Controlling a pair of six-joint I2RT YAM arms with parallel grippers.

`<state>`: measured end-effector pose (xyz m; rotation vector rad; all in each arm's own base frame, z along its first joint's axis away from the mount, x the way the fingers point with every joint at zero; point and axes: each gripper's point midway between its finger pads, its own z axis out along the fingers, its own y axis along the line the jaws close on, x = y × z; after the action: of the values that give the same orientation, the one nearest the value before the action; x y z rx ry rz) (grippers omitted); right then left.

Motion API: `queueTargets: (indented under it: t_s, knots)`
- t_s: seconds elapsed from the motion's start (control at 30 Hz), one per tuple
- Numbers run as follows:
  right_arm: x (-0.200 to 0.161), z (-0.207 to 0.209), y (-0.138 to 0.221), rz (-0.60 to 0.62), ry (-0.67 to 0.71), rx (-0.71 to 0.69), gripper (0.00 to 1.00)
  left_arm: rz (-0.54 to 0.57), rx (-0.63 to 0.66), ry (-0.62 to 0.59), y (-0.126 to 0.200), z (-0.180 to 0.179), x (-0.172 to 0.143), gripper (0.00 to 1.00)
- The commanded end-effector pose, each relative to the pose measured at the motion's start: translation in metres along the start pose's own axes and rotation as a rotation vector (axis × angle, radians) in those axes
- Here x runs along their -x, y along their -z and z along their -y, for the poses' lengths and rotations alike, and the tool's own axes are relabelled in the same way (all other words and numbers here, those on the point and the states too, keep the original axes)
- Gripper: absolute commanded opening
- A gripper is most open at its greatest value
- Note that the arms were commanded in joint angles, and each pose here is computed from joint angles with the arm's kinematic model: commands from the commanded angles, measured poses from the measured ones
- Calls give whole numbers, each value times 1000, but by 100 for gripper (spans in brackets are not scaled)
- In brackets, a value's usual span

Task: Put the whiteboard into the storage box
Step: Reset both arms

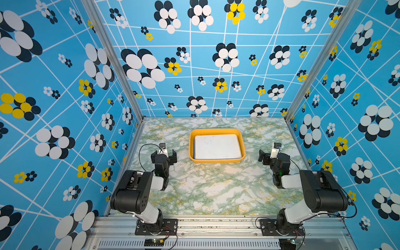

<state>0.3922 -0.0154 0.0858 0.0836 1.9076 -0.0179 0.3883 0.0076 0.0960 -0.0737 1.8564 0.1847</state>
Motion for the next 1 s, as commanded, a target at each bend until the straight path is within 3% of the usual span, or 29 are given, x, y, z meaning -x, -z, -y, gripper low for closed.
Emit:
queueTargets:
  t_s: [0.0, 0.77, 0.97]
  knots:
    - [10, 2, 0, 20, -12, -16, 99, 11, 1, 17, -3, -1, 7, 100]
    - [10, 2, 0, 21, -12, -16, 99, 12, 1, 17, -3, -1, 7, 99]
    - [9, -11, -1, 18, 20, 57, 99, 12, 1, 18, -3, -1, 7, 100]
